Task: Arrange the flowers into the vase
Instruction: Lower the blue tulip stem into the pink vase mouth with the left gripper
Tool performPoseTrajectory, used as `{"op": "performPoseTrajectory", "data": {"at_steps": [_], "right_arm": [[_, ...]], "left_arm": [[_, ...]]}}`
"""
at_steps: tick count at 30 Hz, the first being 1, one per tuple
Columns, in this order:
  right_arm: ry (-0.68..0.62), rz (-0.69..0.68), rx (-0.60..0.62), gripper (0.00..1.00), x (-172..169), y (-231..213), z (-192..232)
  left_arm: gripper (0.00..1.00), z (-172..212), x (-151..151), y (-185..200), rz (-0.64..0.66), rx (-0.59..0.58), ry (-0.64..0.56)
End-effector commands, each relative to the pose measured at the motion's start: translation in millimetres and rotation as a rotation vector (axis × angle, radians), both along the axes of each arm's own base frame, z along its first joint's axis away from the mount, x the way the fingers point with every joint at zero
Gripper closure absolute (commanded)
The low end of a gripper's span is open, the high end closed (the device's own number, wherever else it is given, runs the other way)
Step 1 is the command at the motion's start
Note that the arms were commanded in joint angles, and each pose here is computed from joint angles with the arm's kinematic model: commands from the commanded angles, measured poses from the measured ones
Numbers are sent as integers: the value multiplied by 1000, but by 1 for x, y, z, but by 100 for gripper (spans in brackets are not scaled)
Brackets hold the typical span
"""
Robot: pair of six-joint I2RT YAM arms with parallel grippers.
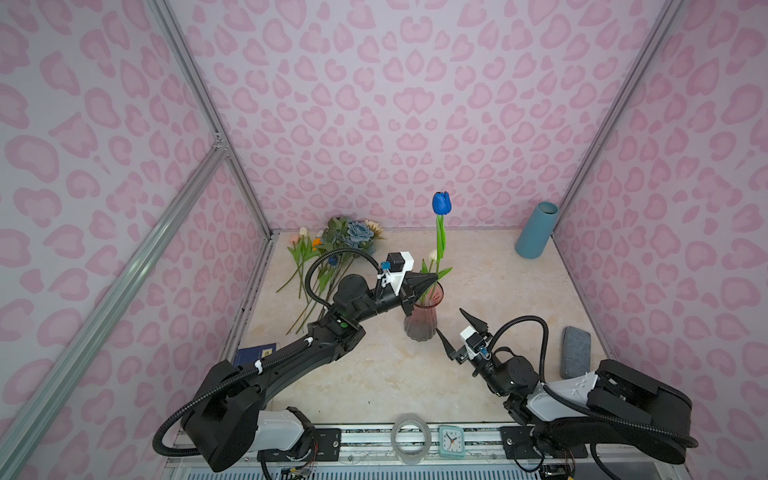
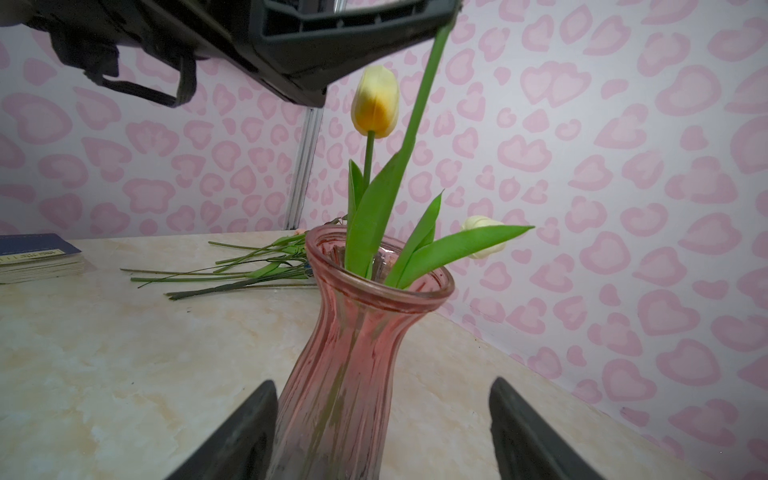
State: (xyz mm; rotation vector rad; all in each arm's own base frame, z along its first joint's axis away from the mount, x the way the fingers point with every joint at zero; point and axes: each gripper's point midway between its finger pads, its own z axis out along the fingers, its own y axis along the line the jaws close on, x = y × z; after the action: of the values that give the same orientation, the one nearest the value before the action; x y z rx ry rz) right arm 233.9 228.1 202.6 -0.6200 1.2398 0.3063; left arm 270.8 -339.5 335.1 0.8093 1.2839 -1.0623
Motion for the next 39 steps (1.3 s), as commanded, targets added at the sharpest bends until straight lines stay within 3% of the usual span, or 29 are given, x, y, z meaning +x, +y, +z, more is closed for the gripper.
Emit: {"op": "performPoseTrajectory", "data": {"at_steps": [1,15,39], "right_arm": [[-20,-12,19,21,-1,-4,6],[-18,-5,18,21,-2,-3,5],[-14,-5,10,21,-1,-1,3]], "left_arm": [[97,6,5,-4,35,-5,-54],[97,-26,19,-8,114,84,-40],[97,-50,16,-10,90,162,-7]]}}
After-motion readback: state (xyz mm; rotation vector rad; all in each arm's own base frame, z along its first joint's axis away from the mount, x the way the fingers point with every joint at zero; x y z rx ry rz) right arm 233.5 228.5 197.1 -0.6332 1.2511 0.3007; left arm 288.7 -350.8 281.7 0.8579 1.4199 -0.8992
